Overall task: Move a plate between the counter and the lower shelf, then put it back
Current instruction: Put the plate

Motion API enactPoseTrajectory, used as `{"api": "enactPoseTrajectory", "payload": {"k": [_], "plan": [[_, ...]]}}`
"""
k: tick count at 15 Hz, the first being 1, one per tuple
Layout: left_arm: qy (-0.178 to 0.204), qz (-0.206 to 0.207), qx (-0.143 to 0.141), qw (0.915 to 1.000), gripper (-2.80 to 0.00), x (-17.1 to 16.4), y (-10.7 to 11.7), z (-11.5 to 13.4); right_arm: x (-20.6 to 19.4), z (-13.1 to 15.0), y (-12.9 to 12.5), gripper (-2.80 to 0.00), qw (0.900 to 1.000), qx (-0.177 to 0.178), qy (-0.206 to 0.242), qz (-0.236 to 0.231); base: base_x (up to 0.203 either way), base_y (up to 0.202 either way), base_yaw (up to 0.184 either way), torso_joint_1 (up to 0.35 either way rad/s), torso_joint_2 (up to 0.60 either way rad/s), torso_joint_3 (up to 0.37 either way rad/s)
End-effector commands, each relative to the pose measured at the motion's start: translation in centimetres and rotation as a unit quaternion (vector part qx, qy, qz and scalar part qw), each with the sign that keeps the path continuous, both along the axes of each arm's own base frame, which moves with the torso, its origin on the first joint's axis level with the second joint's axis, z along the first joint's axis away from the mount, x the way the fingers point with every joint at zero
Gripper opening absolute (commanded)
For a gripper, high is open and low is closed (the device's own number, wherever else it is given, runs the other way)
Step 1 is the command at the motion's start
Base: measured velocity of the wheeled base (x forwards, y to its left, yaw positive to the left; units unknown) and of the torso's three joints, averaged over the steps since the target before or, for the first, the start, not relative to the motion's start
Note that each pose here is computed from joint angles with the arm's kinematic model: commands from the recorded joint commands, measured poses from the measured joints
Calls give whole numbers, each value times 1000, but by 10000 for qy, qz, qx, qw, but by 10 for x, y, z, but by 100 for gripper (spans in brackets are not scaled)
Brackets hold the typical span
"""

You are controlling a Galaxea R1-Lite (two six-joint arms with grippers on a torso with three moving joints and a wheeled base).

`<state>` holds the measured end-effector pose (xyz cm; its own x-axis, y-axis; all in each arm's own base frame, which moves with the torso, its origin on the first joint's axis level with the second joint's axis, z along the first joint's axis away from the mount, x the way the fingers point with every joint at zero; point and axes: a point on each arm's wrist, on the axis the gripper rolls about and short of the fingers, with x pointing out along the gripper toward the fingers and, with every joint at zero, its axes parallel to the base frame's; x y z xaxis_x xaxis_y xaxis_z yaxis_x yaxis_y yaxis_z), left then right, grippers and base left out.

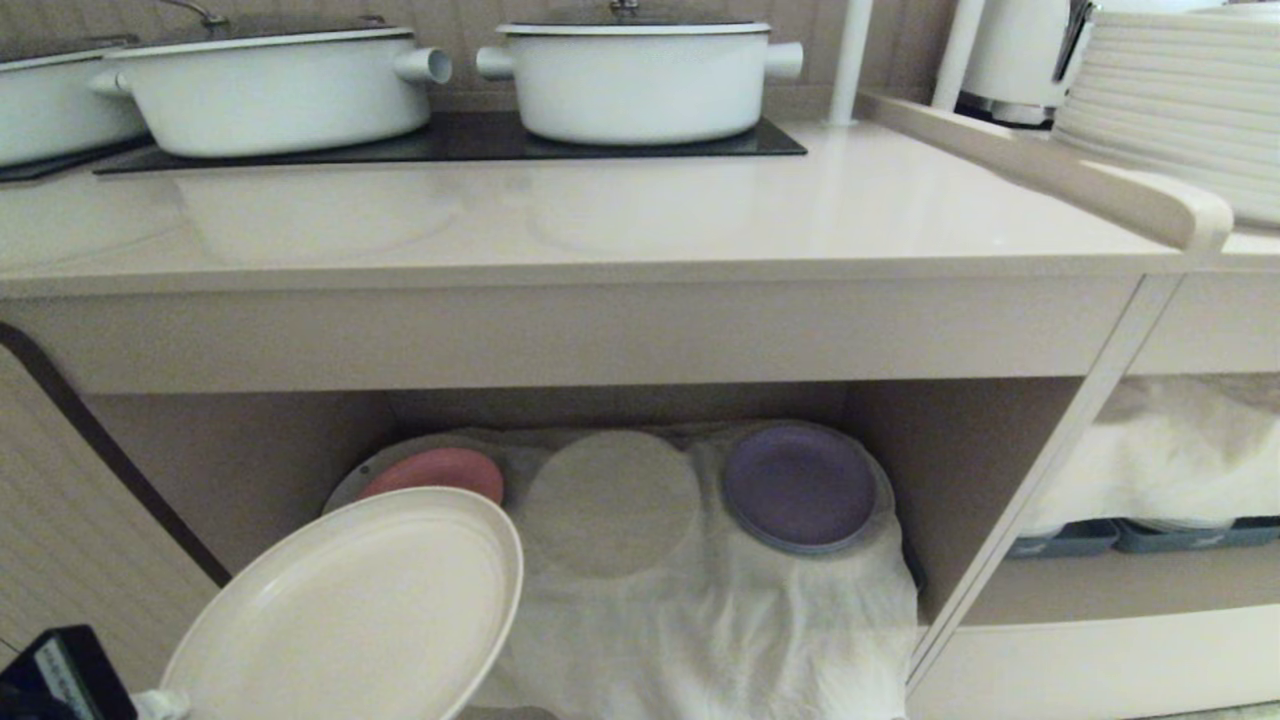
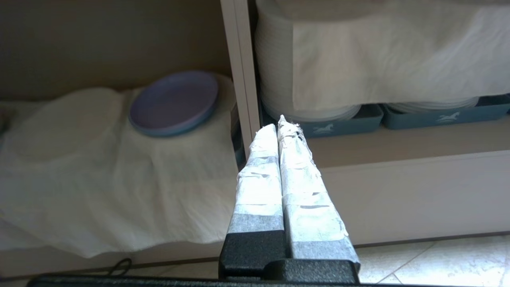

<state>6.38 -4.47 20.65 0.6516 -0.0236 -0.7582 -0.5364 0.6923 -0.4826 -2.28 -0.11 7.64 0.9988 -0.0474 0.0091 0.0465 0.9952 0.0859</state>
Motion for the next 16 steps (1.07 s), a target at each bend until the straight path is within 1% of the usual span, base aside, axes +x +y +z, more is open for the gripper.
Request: {"api": "enactPoseTrajectory", "payload": {"k": [1,7,16], "plan": [[23,37,12,10000,-280,0,0,-1,0,0,0,-280,10000,2,0,-1,0,0,0,191,-480,-298],[18,37,7,10000,-280,1,-1,0,0,0,0,-280,10000,2,0,-1,0,0,0,193,-470,-285],[0,37,-8,10000,-280,3,-2,2,0,0,0,-280,10000,2,0,-1,0,0,0,227,-505,-284]]}}
